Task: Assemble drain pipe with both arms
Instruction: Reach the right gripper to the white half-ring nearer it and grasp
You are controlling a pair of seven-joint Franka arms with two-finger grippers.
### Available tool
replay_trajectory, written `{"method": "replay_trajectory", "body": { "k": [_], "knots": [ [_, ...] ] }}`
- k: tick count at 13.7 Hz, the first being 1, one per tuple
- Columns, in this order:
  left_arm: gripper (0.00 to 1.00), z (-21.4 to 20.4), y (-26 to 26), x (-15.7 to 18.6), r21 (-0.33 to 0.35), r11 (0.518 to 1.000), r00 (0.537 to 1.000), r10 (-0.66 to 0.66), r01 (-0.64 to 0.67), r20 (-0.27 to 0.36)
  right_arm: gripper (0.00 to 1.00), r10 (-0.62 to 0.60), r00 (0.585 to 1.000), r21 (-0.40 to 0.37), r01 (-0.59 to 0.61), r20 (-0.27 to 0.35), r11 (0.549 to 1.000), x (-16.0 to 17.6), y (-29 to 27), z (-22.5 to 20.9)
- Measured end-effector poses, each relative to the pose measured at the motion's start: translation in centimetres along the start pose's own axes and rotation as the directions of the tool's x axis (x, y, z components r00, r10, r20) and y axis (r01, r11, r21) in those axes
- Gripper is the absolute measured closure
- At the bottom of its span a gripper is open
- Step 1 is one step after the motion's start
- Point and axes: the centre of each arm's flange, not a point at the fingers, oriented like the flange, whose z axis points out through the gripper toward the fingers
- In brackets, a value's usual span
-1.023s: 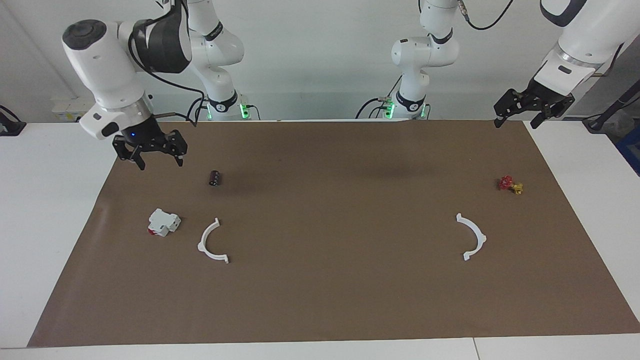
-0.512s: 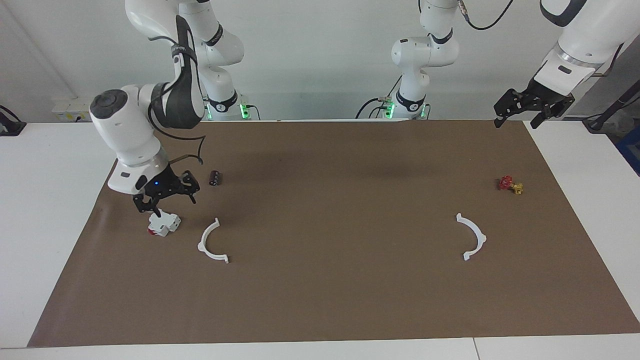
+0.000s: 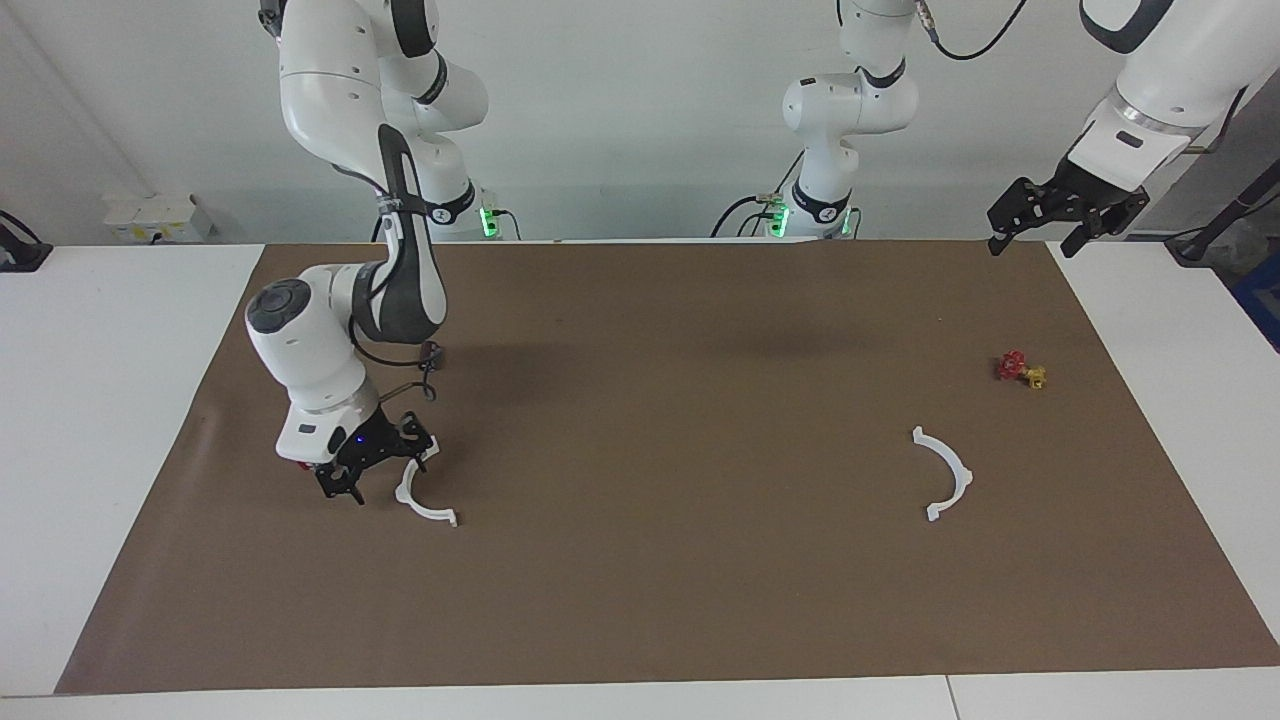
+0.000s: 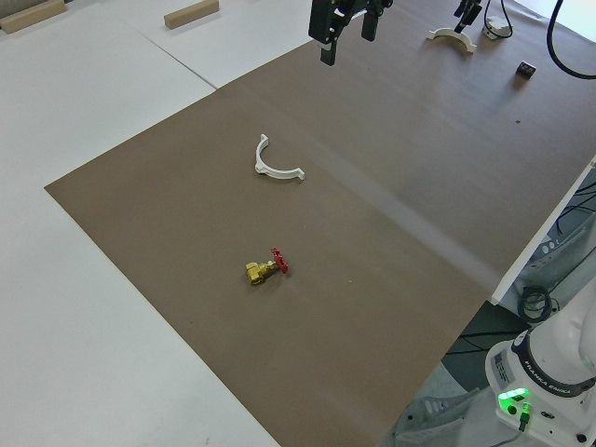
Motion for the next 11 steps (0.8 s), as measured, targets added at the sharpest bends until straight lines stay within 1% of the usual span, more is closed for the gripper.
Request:
{"method": "replay_trajectory", "body": {
  "k": [1,2,3,4,6,7,9,10,11],
  "knots": [
    [0.00,0.00,0.00,0.00,0.000,1.000,1.000,0.000,0.000,0.000,0.04,-0.004,1.000,-0.006,0.004,-0.004,1.000,0.15,-0.18,0.67],
    [0.00,0.00,0.00,0.00,0.000,1.000,1.000,0.000,0.000,0.000,0.10,-0.004,1.000,-0.009,0.004,-0.003,1.000,0.11,-0.13,1.13],
    [0.00,0.00,0.00,0.00,0.000,1.000,1.000,0.000,0.000,0.000,0.11,-0.002,1.000,-0.009,0.002,0.000,1.000,-0.03,0.00,1.37],
    [0.00,0.00,0.00,0.00,0.000,1.000,1.000,0.000,0.000,0.000,0.15,0.002,1.000,-0.010,-0.002,0.001,1.000,-0.20,0.27,1.41],
    [0.00,0.00,0.00,0.00,0.000,1.000,1.000,0.000,0.000,0.000,0.16,-0.001,1.000,-0.011,0.001,0.004,1.000,-0.56,0.78,1.44],
    [0.00,0.00,0.00,0.00,0.000,1.000,1.000,0.000,0.000,0.000,0.26,-0.001,1.000,-0.010,0.001,0.007,1.000,-0.63,0.80,1.51],
    [0.00,0.00,0.00,0.00,0.000,1.000,1.000,0.000,0.000,0.000,0.53,-0.006,1.000,-0.004,0.006,0.006,1.000,-0.37,0.40,1.31],
    [0.00,0.00,0.00,0.00,0.000,1.000,1.000,0.000,0.000,0.000,0.63,-0.005,1.000,-0.003,0.005,0.005,1.000,-0.32,0.41,1.18],
    [0.00,0.00,0.00,0.00,0.000,1.000,1.000,0.000,0.000,0.000,0.75,-0.004,1.000,0.004,0.004,0.010,1.000,-0.29,0.34,1.05]
  ]
}}
